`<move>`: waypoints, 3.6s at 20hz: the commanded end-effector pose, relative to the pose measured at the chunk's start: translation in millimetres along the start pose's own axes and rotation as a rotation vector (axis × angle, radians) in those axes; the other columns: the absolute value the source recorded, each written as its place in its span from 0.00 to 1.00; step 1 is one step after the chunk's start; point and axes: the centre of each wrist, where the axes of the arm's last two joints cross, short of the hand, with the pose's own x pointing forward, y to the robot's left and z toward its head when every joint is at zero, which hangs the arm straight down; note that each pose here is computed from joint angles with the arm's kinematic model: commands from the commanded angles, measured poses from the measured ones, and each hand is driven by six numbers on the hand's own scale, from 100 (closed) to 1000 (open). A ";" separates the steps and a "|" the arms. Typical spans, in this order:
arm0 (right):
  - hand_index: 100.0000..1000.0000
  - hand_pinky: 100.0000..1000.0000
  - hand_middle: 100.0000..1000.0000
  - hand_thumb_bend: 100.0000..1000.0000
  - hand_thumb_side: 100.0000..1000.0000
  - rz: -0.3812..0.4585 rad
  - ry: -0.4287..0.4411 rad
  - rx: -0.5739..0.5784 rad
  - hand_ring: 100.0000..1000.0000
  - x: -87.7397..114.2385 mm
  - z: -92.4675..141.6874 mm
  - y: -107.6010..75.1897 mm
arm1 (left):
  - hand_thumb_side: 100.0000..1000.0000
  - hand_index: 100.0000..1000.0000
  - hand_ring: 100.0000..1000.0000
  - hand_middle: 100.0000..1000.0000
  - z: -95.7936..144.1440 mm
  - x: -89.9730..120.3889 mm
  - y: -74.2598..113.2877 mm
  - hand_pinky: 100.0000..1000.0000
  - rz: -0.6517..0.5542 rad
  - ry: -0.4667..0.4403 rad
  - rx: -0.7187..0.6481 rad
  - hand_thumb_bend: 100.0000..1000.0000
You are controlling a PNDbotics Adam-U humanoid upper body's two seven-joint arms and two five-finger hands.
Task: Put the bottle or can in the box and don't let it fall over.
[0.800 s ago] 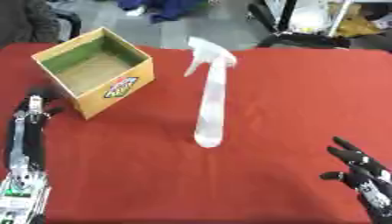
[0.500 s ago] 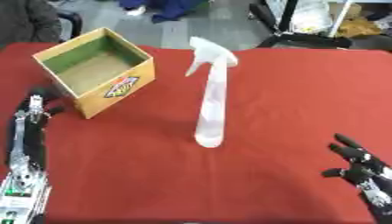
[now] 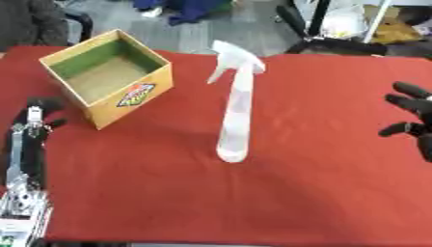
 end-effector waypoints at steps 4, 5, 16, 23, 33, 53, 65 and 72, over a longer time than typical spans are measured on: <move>0.87 0.69 1.00 0.00 0.38 0.079 -0.045 0.132 1.00 1.6 -27.2 -44.8 | 0.88 0.70 0.84 0.58 -4.8 7.1 -2.4 0.72 0.008 -0.030 -0.025 0.00; 0.87 0.69 1.00 0.00 0.38 0.088 -0.051 0.147 1.00 1.1 -31.8 -50.5 | 0.88 0.70 0.84 0.58 -5.1 7.6 -2.9 0.72 0.009 -0.032 -0.028 0.00; 0.90 0.71 1.00 0.00 0.31 0.154 -0.071 0.307 1.00 -17.9 -80.6 -77.2 | 0.88 0.70 0.84 0.58 -7.3 11.0 -11.3 0.72 0.029 -0.045 -0.068 0.00; 0.91 0.74 1.00 0.00 0.21 0.213 -0.043 0.415 1.00 -36.5 -110.5 -79.4 | 0.89 0.70 0.84 0.58 -8.3 13.1 -17.7 0.72 0.039 -0.051 -0.105 0.00; 0.94 0.81 1.00 0.00 0.23 0.296 -0.077 0.435 1.00 -38.2 -132.6 -80.4 | 0.89 0.70 0.84 0.58 -9.4 14.0 -21.4 0.72 0.040 -0.054 -0.133 0.00; 0.96 0.79 1.00 0.00 0.13 0.376 -0.097 0.510 1.00 -36.5 -161.2 -64.7 | 0.89 0.69 0.84 0.58 -12.9 16.5 -29.1 0.72 0.057 -0.064 -0.180 0.00; 0.81 0.65 1.00 0.00 0.12 0.423 -0.058 0.547 1.00 -45.3 -157.6 -59.7 | 0.89 0.69 0.84 0.58 -14.1 16.8 -30.4 0.73 0.064 -0.065 -0.185 0.00; 0.64 0.50 0.89 0.00 0.12 0.463 -0.061 0.516 0.90 -44.9 -154.7 -62.5 | 0.89 0.69 0.84 0.58 -14.6 17.4 -29.7 0.73 0.064 -0.068 -0.181 0.00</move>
